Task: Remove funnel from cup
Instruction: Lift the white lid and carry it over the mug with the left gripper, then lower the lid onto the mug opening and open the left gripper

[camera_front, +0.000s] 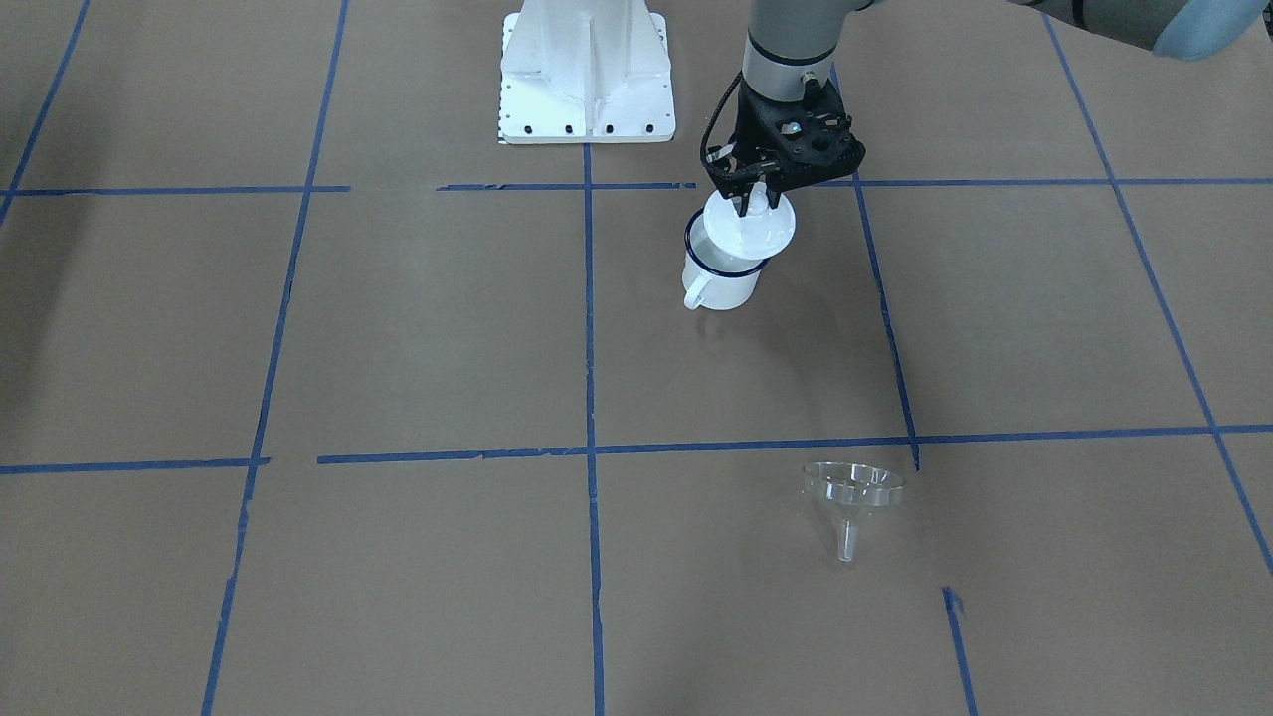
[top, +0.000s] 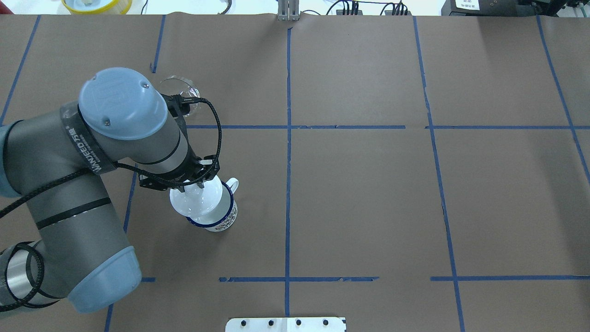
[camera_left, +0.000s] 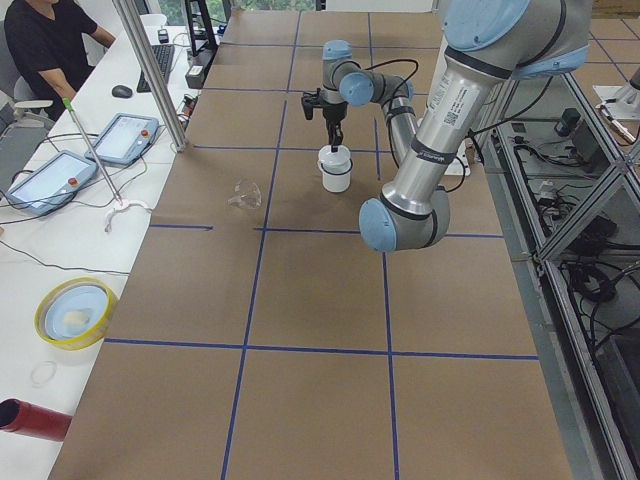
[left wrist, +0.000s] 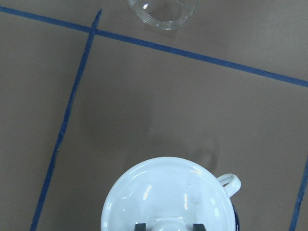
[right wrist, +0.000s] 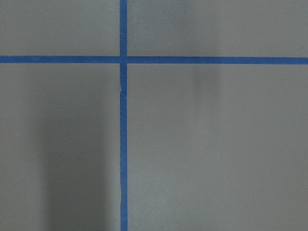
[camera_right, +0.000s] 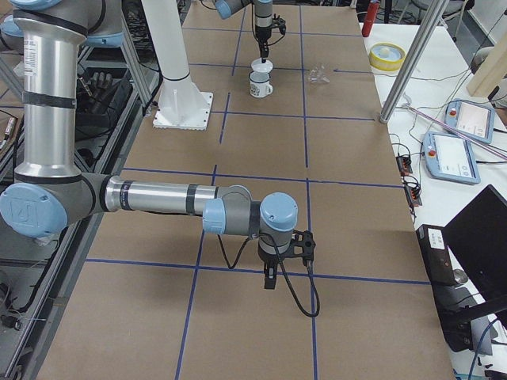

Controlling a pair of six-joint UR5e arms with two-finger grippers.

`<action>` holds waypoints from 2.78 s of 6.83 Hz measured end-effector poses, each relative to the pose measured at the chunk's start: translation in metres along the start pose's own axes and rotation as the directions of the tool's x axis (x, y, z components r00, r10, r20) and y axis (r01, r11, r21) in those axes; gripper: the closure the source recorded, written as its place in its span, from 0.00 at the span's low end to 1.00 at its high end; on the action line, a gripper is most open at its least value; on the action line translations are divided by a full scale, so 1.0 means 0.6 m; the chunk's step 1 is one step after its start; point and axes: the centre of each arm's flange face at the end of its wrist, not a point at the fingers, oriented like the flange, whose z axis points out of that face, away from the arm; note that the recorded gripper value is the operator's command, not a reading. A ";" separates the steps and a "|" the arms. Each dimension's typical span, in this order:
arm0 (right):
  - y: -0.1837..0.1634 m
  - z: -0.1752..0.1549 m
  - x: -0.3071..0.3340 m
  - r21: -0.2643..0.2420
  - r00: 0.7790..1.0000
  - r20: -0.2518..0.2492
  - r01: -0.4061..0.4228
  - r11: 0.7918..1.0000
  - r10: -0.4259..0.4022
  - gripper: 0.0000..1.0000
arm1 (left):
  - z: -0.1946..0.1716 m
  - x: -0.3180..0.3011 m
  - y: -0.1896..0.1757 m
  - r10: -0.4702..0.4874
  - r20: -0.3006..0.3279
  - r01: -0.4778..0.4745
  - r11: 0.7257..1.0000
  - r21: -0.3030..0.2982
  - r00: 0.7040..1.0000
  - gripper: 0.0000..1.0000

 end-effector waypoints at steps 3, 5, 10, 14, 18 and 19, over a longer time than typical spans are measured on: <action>0.000 0.000 0.000 0.000 1.000 0.000 0.000 1.000 0.000 0.00 | 0.021 0.012 0.012 0.017 0.001 -0.017 1.000 -0.012 1.000 1.00; 0.000 0.000 0.000 0.000 1.000 0.000 0.000 1.000 0.000 0.00 | 0.031 0.015 0.008 0.020 -0.001 -0.020 1.000 -0.012 1.000 1.00; 0.000 0.000 0.000 0.000 1.000 0.000 0.000 1.000 0.000 0.00 | 0.041 0.015 0.005 0.022 -0.004 -0.022 1.000 -0.011 1.000 0.01; 0.000 0.000 0.000 0.000 1.000 0.000 0.000 1.000 0.000 0.00 | 0.038 0.016 0.006 0.028 -0.013 -0.028 1.000 -0.009 1.000 0.00; 0.000 0.000 0.000 0.000 1.000 0.000 0.000 1.000 0.000 0.00 | 0.027 0.024 0.008 0.029 -0.027 -0.029 1.000 -0.006 0.999 0.00; 0.000 0.000 0.000 0.000 1.000 0.000 0.000 1.000 0.000 0.00 | 0.012 0.040 0.013 0.021 -0.051 -0.022 1.000 -0.005 0.998 0.00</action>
